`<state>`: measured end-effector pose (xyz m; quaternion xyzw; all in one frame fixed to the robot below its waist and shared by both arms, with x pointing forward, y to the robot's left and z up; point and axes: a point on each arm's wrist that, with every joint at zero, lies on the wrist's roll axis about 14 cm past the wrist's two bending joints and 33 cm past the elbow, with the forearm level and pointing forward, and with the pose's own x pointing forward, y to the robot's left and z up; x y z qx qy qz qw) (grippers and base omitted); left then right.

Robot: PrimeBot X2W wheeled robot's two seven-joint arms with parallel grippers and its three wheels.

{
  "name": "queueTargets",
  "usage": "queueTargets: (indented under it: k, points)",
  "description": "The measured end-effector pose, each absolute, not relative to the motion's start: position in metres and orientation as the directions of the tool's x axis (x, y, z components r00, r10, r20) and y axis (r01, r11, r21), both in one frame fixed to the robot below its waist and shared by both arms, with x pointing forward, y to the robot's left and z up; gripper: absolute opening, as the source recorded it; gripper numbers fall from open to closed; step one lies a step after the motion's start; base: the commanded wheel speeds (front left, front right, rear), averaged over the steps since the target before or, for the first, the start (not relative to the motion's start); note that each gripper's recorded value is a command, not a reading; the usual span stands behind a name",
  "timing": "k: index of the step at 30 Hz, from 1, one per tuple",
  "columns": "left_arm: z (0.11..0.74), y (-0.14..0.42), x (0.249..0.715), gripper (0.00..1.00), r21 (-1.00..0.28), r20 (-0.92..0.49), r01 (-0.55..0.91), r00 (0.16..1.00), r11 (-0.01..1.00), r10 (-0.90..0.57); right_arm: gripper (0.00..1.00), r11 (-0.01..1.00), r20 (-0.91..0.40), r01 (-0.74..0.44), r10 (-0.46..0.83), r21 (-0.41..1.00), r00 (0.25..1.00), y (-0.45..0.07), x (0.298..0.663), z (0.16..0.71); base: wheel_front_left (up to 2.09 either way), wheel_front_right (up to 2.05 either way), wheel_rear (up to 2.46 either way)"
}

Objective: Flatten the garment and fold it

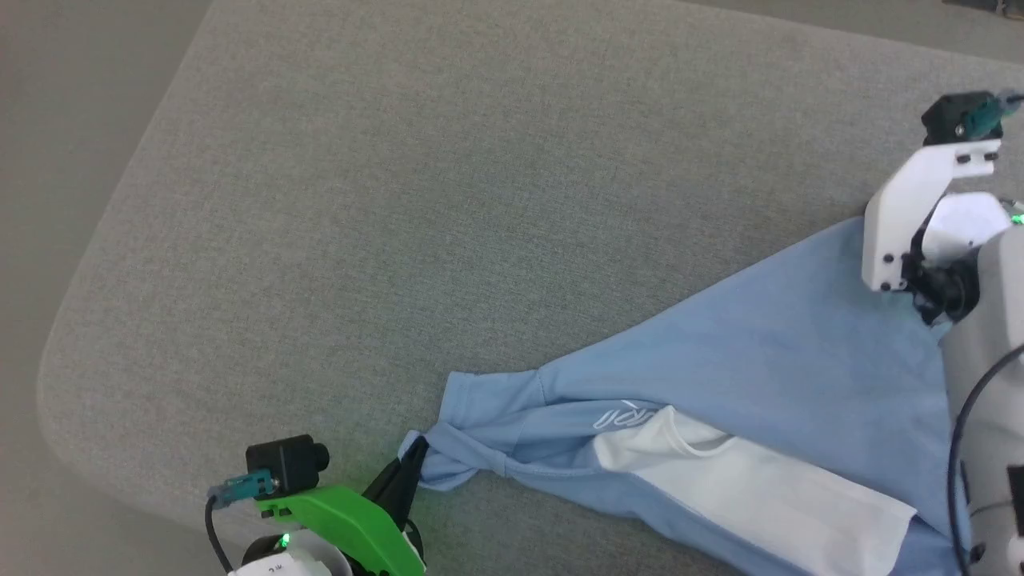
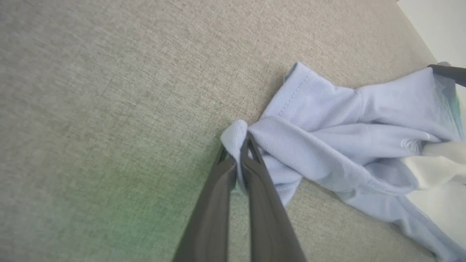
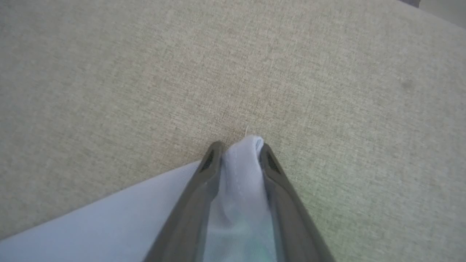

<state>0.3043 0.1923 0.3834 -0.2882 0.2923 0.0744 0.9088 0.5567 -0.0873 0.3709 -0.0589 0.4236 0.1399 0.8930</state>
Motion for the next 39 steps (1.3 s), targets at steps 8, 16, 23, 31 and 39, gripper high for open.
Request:
queueTargets:
  k: [8,16,23,31,39]
  points:
    - [0.398,0.195,0.306,0.0,-0.477,-0.535,-0.264,0.844,0.839,-0.039,0.0,0.969,-0.565,-0.223,0.243,0.105,0.789,-0.096,0.536,0.401,0.0,0.0,0.0]
    - [0.425,0.19,0.315,0.0,-0.472,-0.448,-0.175,0.891,0.864,-0.064,0.0,0.977,-0.325,-0.1,0.159,0.191,0.932,-0.144,0.491,0.45,0.0,0.0,0.0]
    - [0.486,0.176,0.349,0.0,-0.473,-0.213,0.0,0.97,0.881,-0.114,0.0,0.983,-0.187,0.005,0.03,0.185,0.982,-0.2,0.444,0.504,0.0,0.0,0.0]
    - [0.627,0.146,0.398,0.0,-0.332,0.216,0.343,0.935,0.879,-0.283,0.0,0.999,0.019,0.021,-0.021,0.026,1.0,-0.233,0.425,0.617,0.0,0.0,0.0]
    - [0.743,0.118,0.42,0.0,-0.177,0.438,0.532,0.796,0.828,-0.418,0.0,0.984,0.139,0.035,-0.011,-0.175,0.99,-0.25,0.442,0.716,0.0,0.0,0.0]
